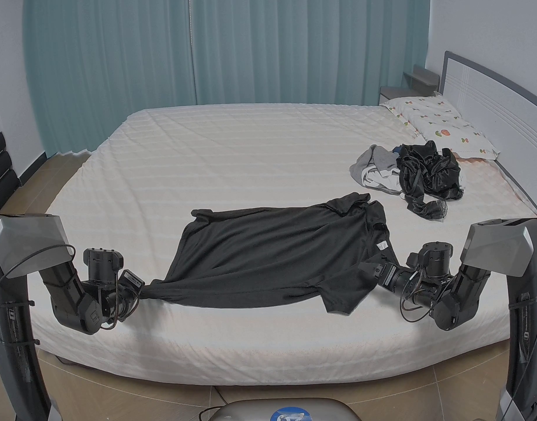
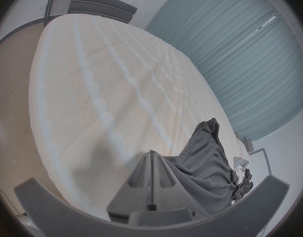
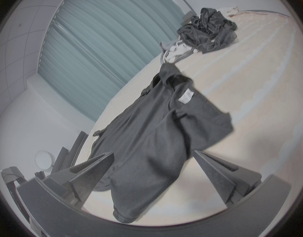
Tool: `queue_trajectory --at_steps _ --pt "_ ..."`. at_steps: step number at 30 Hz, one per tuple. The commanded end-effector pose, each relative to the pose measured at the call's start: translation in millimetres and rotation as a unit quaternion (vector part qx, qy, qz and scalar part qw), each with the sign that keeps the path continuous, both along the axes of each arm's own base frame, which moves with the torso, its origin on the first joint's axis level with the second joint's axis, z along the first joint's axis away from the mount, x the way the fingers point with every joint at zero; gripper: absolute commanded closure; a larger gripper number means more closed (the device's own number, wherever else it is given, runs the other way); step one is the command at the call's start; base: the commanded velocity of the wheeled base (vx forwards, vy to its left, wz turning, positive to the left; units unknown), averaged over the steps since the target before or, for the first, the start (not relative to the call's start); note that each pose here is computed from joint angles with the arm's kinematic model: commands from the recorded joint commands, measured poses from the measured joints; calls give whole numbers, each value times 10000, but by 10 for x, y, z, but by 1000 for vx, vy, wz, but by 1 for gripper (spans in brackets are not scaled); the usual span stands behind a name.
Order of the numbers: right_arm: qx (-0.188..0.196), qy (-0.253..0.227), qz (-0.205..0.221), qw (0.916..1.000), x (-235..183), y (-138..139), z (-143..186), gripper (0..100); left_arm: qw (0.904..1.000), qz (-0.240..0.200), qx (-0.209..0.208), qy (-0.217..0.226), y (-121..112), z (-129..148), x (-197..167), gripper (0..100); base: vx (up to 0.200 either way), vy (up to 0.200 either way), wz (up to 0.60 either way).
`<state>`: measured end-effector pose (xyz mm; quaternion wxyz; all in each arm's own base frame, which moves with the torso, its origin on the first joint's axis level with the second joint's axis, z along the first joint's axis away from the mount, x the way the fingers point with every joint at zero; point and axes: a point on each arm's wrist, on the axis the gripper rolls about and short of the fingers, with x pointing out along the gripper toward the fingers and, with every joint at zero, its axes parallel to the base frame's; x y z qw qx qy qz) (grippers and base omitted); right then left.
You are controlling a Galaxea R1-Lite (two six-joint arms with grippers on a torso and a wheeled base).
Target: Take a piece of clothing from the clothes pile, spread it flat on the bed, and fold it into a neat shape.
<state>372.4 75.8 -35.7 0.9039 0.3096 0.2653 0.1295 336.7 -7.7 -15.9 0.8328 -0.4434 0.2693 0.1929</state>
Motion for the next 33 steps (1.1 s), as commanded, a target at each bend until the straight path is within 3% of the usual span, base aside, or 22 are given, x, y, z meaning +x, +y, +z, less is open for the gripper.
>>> queue_trajectory --at_steps 1,8,9,17,30,33 --pt "-44 117 158 9998 -41 112 -72 0 10000 -4 -1 18 -3 -13 0 100 0 0 0" --pt "-103 236 205 9995 -84 126 -112 0 10000 -16 5 11 -8 -8 -2 100 0 0 0" --pt "-114 271 215 9993 -85 126 -140 100 10000 -12 -1 18 -8 -10 -3 100 0 0 0" --pt "-136 293 164 9993 -92 122 -207 100 10000 -32 6 34 -18 -15 -14 100 0 0 0" --pt "-104 221 -220 9995 -483 -244 314 100 9998 -157 35 66 -93 46 -120 100 0 0 0" --pt "-128 274 -369 9989 -768 -390 524 100 9991 -409 126 -27 -196 215 -253 100 0 0 0"
